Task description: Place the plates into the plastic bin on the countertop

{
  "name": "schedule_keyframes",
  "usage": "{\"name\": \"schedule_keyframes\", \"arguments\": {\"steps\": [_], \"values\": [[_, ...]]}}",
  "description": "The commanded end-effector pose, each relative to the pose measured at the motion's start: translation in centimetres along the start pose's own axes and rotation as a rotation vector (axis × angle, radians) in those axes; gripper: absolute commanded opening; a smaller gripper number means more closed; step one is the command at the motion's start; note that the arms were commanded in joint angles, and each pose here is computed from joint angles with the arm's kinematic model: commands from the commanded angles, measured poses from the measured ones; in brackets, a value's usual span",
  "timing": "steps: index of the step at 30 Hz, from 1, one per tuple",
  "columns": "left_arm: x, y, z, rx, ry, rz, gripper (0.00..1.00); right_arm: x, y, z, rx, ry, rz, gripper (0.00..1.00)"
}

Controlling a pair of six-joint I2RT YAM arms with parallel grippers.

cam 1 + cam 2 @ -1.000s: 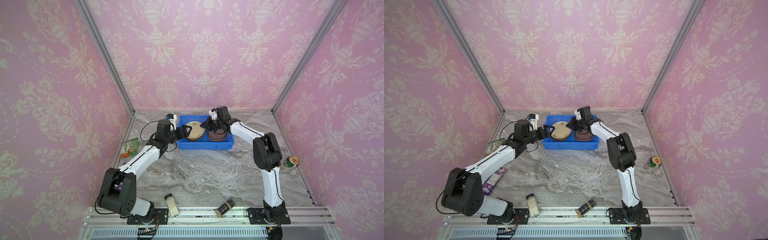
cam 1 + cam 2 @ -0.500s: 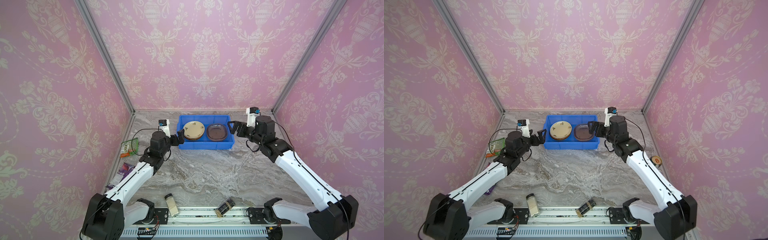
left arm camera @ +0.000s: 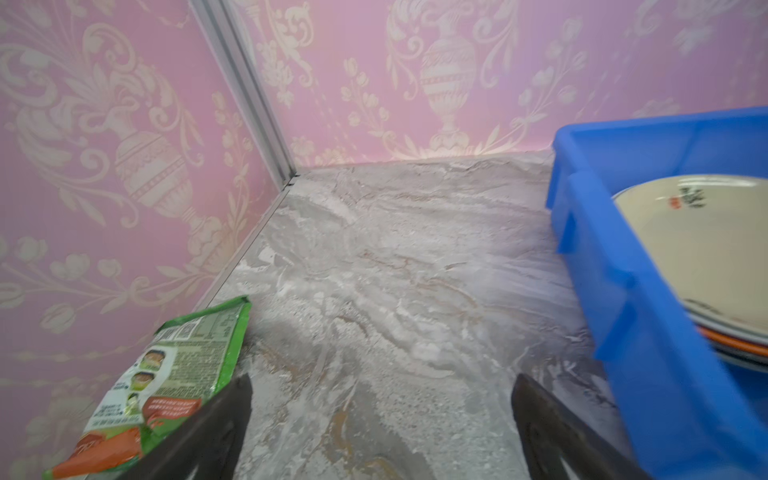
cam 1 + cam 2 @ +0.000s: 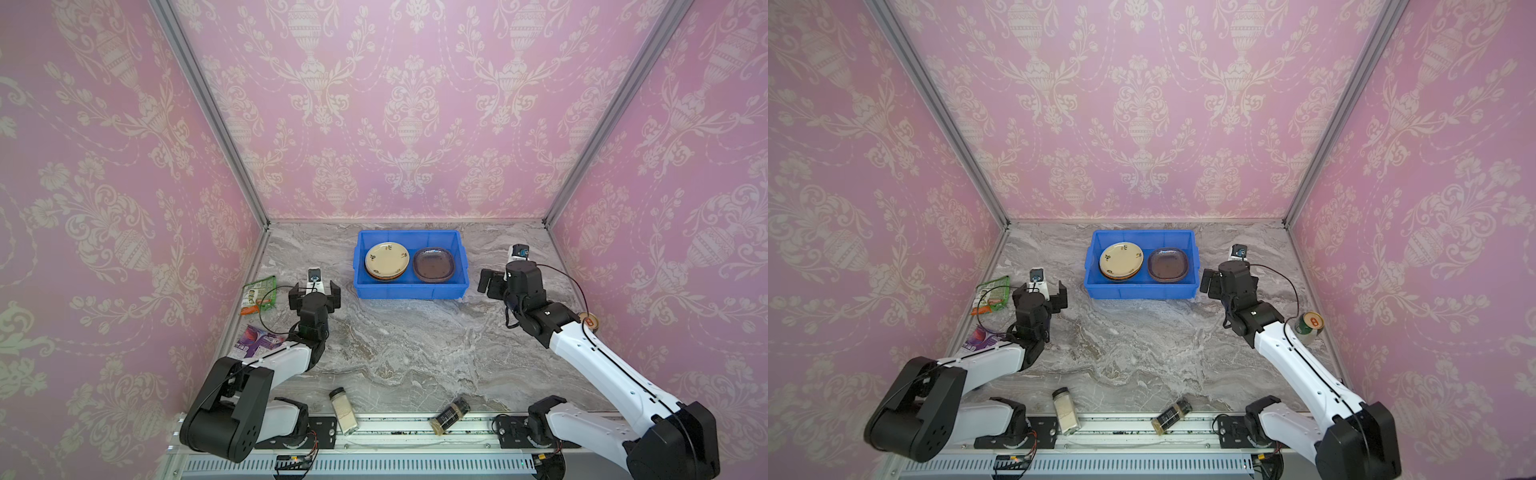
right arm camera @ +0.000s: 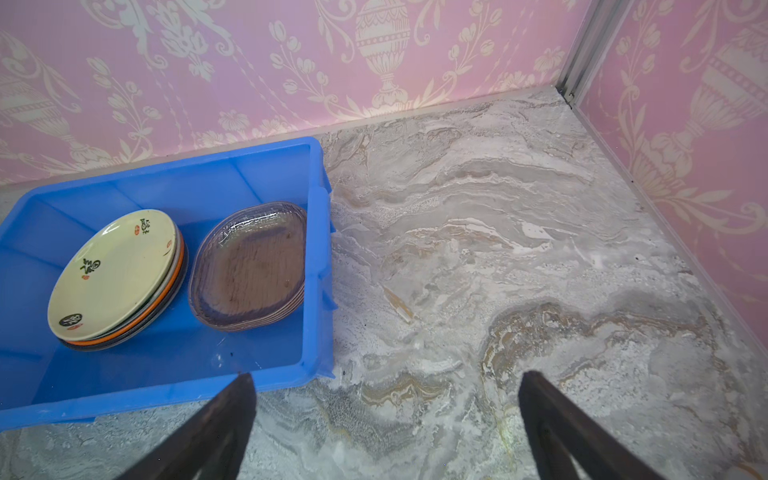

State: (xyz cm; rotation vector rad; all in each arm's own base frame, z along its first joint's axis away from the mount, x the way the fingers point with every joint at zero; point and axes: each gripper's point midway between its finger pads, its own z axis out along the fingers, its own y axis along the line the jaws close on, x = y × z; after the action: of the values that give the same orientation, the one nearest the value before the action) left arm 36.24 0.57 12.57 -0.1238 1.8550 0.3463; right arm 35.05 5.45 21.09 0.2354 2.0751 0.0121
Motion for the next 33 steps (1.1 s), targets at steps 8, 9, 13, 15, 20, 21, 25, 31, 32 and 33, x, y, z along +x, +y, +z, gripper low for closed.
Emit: {"name": "schedule_keyframes", "arguments": {"steps": [8,9,13,15,20,21,25,31,32,33], "values": [[3.8,4.3,2.3,0.027,-0.095,-0.232,0.99,2.4,-2.2,2.5,0.11,-0.075,-0.168,1.0],[3.5,4.1,2.8,0.043,-0.094,-0.222,0.99,2.7,-2.8,2.8,0.148,-0.074,-0.187,1.0],[3.8,3.7,3.7,0.053,-0.036,-0.212,0.99,3.3,-4.1,4.0,0.228,-0.119,-0.261,1.0],[3.7,3.4,4.0,0.066,-0.026,-0.204,0.99,4.0,-4.6,4.9,0.25,-0.115,-0.28,1.0],[3.8,3.1,4.2,0.082,-0.013,-0.195,0.99,5.4,-5.3,7.8,0.219,-0.171,-0.25,1.0],[3.8,3.0,4.2,0.084,-0.012,-0.194,0.99,5.4,-5.2,8.0,0.209,-0.167,-0.251,1.0],[3.9,3.0,4.3,0.084,-0.006,-0.192,0.99,5.4,-5.9,7.6,0.144,-0.306,-0.206,1.0],[3.9,2.9,4.6,0.084,0.015,-0.185,0.99,6.6,-6.8,9.6,0.043,-0.248,-0.127,1.0],[4.0,2.9,4.7,0.082,0.021,-0.183,0.99,6.8,-7.3,9.7,0.037,-0.201,-0.102,1.0],[4.0,2.8,4.7,0.084,0.023,-0.18,0.99,7.0,-7.4,9.7,0.031,-0.175,-0.097,1.0]]}}
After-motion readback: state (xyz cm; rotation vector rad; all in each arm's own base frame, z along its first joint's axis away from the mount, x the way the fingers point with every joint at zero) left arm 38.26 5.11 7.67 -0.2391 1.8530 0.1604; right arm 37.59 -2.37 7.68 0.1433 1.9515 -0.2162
